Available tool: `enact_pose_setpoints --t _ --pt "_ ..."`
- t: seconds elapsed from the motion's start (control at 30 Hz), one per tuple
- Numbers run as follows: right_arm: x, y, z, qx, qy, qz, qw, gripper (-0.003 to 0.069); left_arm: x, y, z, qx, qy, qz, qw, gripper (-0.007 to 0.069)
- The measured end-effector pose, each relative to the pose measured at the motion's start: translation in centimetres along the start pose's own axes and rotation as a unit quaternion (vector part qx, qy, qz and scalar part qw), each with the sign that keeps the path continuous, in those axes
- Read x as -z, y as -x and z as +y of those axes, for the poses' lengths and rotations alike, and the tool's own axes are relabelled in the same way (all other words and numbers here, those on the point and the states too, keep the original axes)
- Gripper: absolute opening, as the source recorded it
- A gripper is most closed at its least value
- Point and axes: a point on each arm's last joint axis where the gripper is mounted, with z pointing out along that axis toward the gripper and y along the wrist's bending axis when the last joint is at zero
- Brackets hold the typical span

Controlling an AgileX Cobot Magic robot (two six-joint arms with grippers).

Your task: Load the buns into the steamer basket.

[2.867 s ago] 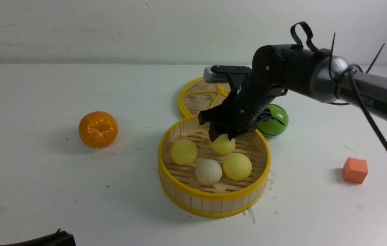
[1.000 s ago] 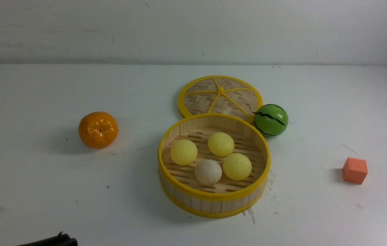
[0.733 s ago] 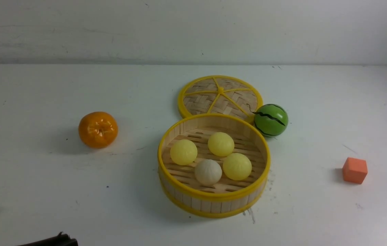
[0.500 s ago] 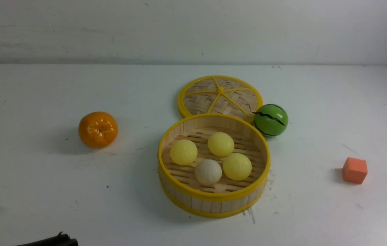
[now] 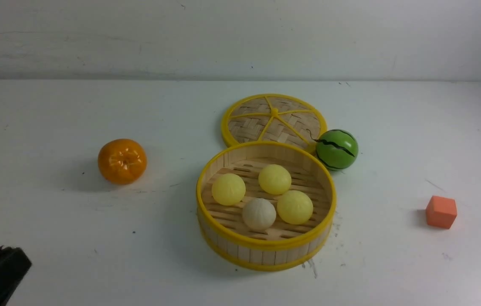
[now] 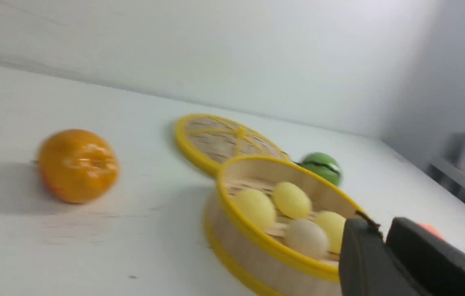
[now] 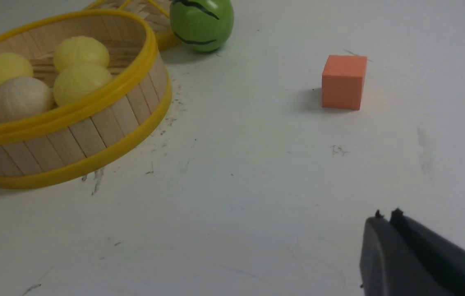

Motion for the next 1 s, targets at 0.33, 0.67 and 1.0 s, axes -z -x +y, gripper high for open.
enact_pose_setpoints --t 0.33,0.67,1.0 --pt "0.0 0.0 0.0 -0.001 0.0 0.0 1.0 0.0021 2.2 -6.0 2.9 0.001 0.127 0.12 0.985 -0.0013" --pt "0.0 0.0 0.0 -0.001 0.001 0.002 1.0 0.0032 2.2 -6.2 3.0 0.012 0.13 0.13 0.983 -0.0013" --pt "0.0 0.0 0.0 -0.001 0.001 0.002 1.0 0.004 2.2 -6.2 3.0 0.012 0.13 0.13 0.983 -0.0013"
